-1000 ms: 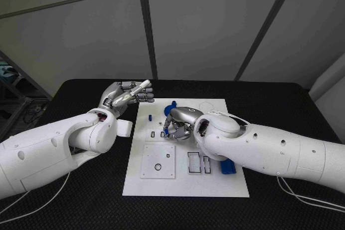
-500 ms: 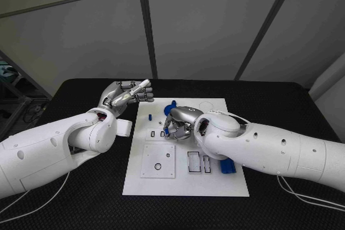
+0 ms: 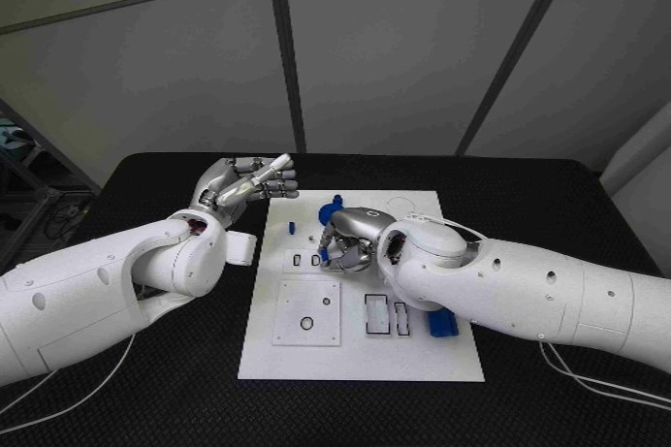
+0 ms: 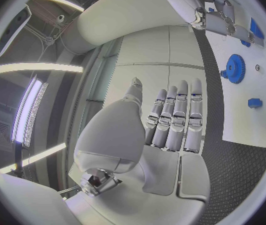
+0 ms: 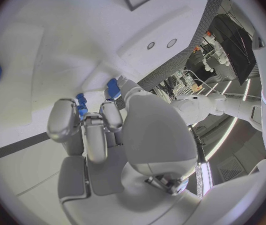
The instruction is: Assemble the parts on the task board
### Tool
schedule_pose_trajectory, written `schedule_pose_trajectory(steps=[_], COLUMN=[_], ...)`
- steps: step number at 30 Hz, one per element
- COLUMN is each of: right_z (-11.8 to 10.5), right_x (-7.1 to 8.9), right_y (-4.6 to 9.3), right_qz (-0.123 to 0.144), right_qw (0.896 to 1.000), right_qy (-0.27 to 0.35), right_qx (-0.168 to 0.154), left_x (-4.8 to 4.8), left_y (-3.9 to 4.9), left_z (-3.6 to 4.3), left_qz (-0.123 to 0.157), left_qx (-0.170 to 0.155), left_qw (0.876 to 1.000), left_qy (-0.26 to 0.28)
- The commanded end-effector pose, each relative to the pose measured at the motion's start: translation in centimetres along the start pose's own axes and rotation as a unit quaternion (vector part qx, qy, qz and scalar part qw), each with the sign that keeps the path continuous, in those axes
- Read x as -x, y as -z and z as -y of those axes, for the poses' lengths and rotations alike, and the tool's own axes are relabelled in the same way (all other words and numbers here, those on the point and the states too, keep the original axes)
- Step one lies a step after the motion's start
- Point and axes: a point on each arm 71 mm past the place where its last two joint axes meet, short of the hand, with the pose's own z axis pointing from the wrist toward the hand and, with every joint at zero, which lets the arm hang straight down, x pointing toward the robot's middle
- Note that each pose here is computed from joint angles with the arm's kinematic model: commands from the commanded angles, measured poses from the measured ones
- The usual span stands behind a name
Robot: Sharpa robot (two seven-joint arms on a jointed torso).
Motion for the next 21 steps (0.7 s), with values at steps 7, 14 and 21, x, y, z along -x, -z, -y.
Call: schedule_pose_trajectory(steps=[7,14,21], right_z=[0.56,0.58,0.64], right_x=[-0.65,-0.6,-0.54], right_y=[0.09,0.08,0.08], right_qz=[-0.018,-0.014,-0.01], right_qw=[1.0,1.0,1.0], right_qy=[0.012,0.013,0.015], right_qx=[-0.018,-0.018,-0.02], left_x=[-0.04,-0.02,0.0], left_y=[-0.03,-0.03,-0.02], left_z=[0.13,0.14,0.14], left_qz=[-0.002,-0.002,-0.002], left_qx=[-0.003,-0.002,-0.002], left_qw=[1.0,1.0,1.0], left_qy=[-0.002,-0.003,-0.003])
